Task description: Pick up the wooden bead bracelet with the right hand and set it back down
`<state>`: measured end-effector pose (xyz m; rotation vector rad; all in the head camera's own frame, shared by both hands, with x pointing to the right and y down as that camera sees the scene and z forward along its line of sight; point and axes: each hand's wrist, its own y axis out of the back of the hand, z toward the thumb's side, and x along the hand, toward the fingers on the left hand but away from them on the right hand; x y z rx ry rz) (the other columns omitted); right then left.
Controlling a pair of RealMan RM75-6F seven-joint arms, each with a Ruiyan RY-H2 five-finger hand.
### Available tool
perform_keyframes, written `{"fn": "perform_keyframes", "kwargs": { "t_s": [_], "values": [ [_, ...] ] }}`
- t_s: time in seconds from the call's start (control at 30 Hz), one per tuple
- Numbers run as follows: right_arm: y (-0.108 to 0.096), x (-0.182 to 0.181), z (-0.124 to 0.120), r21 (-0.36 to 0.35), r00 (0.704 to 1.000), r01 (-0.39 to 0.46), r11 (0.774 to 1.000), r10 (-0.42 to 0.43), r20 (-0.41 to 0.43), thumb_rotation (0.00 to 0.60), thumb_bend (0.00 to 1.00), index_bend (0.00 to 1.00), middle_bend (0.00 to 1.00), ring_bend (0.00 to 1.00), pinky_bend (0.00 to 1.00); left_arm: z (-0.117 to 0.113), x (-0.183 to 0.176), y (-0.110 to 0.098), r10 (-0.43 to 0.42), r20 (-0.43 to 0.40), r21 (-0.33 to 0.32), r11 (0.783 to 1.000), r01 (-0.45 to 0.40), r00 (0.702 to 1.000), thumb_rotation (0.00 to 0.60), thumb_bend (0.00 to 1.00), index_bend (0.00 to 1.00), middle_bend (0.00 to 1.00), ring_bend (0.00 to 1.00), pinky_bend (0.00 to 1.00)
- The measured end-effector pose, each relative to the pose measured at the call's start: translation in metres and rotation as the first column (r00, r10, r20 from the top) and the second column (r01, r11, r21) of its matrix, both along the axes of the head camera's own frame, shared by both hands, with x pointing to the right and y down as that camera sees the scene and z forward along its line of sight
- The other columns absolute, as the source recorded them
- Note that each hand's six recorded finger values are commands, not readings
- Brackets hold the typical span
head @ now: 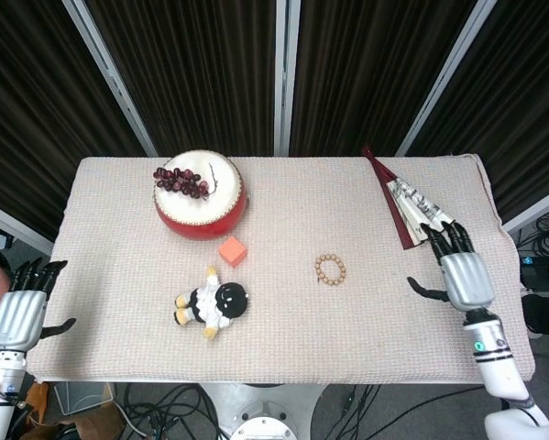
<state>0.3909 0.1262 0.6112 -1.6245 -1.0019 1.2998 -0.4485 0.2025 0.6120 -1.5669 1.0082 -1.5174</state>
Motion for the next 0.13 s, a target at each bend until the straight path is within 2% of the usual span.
{"fn": "perform_keyframes", "kwargs": {
  "t_s": [0.13],
  "values": [
    [0.030,0.027,-0.028,0.052,0.998,-0.058,0.997,0.059,-0.013,0.396,0.20,0.00,0.12,0.00,0.00,-0.001,0.000,0.002,-0.008,0.006,0.008,1.000,0.007,1.000,0.600,0.00,0.11,0.12,0.00,0.01]
  ]
}}
